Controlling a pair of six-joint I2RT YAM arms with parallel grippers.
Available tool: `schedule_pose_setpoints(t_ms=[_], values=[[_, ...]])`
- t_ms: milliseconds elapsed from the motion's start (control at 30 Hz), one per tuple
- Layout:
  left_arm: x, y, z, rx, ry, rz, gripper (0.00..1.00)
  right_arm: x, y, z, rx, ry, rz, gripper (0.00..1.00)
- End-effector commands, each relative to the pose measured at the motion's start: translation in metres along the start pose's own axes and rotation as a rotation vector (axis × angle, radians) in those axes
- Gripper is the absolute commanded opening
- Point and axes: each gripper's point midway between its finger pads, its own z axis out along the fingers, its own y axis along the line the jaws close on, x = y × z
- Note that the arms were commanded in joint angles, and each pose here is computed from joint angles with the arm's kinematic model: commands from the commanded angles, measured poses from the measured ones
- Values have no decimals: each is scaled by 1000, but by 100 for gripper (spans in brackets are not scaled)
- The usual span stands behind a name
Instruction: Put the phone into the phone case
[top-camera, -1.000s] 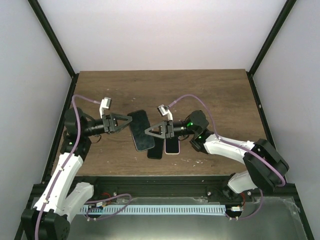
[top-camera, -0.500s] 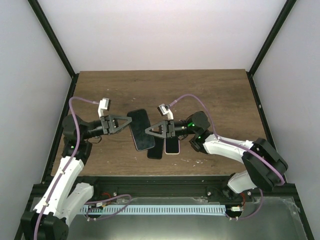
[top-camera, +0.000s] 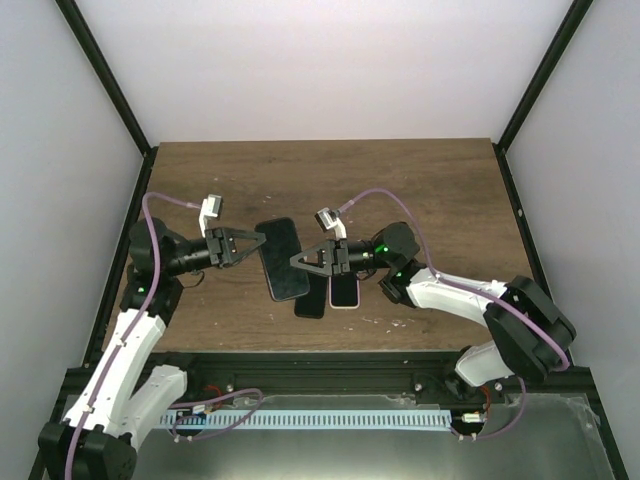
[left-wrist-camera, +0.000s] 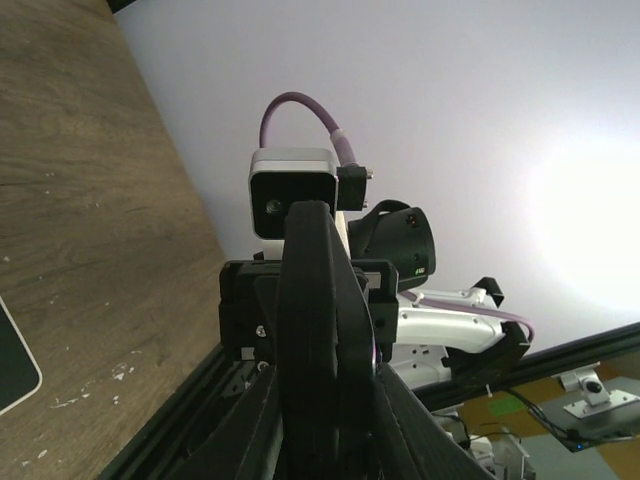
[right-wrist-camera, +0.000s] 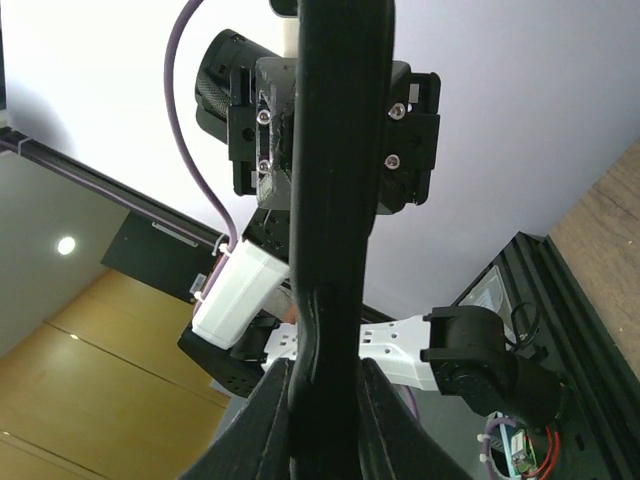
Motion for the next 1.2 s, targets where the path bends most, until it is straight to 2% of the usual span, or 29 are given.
schedule_pose_setpoints(t_ms=[0,33,67,133,167,267,300,367,467,567,667,733,767,867,967,1067,1167], values=[[-5,1,-1,-36,-23,14,1,-8,18,3,-40,-20,-65,7],[-5,-1,-1,-34,-25,13,2,-8,18,3,-38,-24,-65,6],[-5,-3,-1,-28,-24,11,8,-9,19,2,-38,-27,-62,5],[-5,-9,-1,-5,-17,13,32,-9,21,2,-44,-32,-62,4],[-4,-15,-2,12,-15,21,39,-9,24,1,-52,-34,-63,4],[-4,-26,-4,46,-24,34,54,-9,31,0,-73,-40,-63,4],[-4,-29,-4,56,-28,41,56,-8,34,-1,-79,-40,-65,4],[-5,-34,-5,67,-35,48,56,-9,37,-1,-83,-42,-70,4],[-6,-33,-5,64,-45,49,49,-8,41,-1,-88,-38,-74,4],[-9,-28,-4,51,-53,38,36,-6,42,-1,-92,-33,-73,4],[-10,-25,-4,45,-58,34,17,-2,40,0,-89,-25,-66,5],[-11,-21,-4,26,-68,29,3,-1,38,0,-84,-23,-59,10],[-12,-19,-3,14,-67,31,0,-1,36,0,-78,-23,-54,13],[-12,-12,-4,-36,-67,33,0,-2,33,0,-70,-30,-44,20],[-11,-8,-3,-56,-59,32,0,-3,33,1,-69,-33,-44,18],[-11,-8,-3,-53,-55,22,14,-6,34,1,-67,-48,-50,10],[-11,-8,-3,-58,-50,16,35,-15,34,2,-45,-87,-54,6]])
